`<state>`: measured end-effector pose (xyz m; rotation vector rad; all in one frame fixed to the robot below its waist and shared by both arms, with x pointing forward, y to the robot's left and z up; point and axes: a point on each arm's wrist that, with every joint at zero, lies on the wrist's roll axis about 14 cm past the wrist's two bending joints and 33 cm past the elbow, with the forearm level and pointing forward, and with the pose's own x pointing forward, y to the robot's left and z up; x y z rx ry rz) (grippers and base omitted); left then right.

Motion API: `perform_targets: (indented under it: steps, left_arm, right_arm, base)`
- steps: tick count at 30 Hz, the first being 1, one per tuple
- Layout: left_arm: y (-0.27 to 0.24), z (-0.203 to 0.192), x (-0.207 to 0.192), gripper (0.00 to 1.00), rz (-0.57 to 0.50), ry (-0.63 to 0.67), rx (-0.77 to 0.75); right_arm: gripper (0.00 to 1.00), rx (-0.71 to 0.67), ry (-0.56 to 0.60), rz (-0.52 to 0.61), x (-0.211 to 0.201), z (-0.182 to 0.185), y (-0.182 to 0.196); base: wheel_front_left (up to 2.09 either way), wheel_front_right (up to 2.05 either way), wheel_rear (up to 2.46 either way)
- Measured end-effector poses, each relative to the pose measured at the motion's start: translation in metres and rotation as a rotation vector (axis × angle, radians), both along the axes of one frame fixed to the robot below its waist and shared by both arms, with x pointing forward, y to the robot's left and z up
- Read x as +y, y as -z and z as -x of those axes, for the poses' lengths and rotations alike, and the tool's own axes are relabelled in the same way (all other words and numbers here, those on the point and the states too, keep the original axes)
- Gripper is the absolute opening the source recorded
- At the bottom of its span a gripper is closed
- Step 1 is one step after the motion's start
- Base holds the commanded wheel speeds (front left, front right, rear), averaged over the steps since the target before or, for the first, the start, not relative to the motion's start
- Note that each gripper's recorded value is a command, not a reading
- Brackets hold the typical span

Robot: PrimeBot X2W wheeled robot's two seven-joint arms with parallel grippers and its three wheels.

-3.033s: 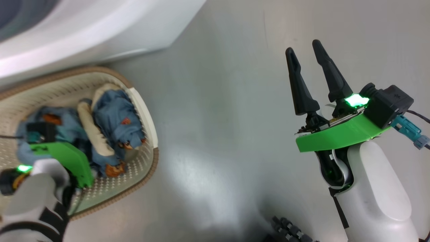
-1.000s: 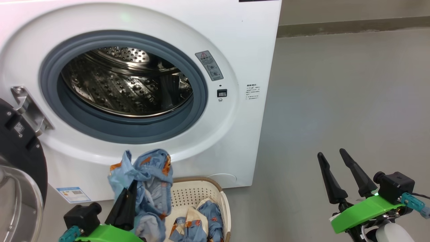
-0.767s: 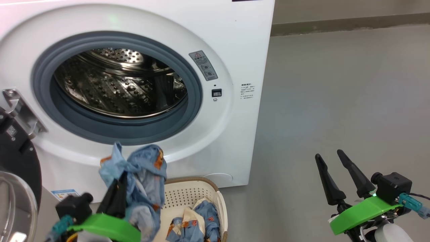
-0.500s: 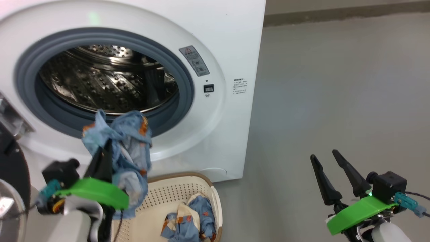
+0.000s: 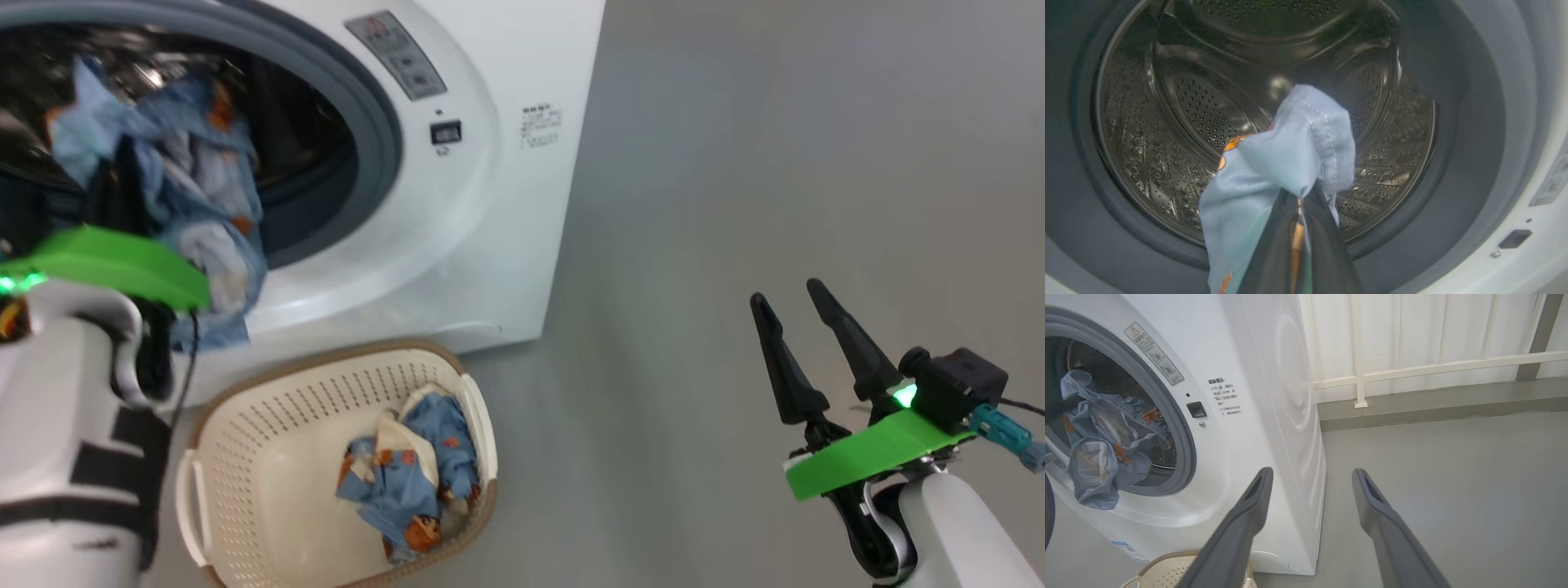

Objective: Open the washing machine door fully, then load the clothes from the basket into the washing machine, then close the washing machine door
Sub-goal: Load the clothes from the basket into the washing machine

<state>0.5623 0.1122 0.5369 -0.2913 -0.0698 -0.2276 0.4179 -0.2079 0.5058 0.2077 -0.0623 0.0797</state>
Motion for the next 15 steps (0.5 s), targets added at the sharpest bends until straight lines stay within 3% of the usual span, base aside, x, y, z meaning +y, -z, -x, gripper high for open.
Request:
perform_targets:
  steps: [15]
  left_arm:
    - [0.068,-0.108,-0.019,0.00,-0.015,0.017,0.093]
  right_arm:
    - [1.00,0.129,0.067,-0.002,-0.013,-0.034,0.060]
  base:
    - [0.00,0.00,0.00]
